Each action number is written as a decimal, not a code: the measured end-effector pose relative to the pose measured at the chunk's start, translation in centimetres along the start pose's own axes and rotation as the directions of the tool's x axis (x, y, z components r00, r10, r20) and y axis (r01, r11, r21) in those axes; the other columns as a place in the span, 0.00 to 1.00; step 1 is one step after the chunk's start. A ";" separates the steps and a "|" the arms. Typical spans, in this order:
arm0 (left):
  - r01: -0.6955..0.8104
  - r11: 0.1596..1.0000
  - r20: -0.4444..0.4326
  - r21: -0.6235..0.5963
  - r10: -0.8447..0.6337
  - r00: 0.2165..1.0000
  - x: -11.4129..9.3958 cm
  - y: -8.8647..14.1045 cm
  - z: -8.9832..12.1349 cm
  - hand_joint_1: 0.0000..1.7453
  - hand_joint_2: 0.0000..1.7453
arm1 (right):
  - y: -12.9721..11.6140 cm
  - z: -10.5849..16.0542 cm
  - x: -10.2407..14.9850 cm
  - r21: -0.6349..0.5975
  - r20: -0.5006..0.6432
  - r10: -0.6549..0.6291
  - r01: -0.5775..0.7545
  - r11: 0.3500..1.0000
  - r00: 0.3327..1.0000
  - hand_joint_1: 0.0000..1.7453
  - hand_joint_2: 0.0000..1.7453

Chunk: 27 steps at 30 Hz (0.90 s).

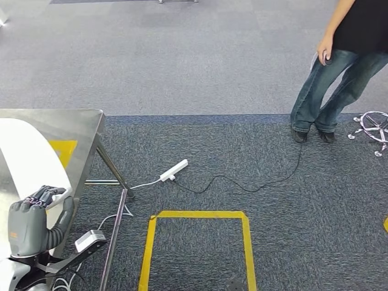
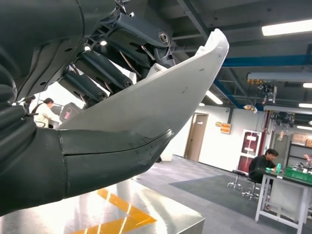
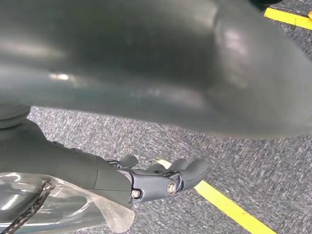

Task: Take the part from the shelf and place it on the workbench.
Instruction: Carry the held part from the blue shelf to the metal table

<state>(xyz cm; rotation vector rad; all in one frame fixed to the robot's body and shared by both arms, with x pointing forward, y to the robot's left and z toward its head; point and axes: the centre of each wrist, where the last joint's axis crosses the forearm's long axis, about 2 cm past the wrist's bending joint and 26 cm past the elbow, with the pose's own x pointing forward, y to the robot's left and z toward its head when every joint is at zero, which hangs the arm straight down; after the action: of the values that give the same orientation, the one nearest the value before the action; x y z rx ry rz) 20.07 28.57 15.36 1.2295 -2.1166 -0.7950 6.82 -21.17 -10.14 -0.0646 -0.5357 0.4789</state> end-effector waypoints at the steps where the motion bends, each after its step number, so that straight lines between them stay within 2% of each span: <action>1: 0.000 1.000 0.000 0.000 0.000 1.000 0.0 0.0 0.0 1.00 1.00 | 0.0 0.0 0.0 0.000 0.000 0.000 0.000 1.000 1.000 0.00 0.00; 27: -0.002 1.000 -0.008 -0.007 0.002 1.000 0.1 0.1 -0.1 1.00 1.00 | -0.1 -0.1 0.1 -0.004 -0.001 -0.010 0.010 1.000 1.000 0.00 0.00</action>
<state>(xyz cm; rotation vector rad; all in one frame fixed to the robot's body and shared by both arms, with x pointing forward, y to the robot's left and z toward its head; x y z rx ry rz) 20.06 28.48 15.54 1.2249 -2.1064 -0.7951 6.99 -21.16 -10.11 -0.0661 -0.5362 0.4680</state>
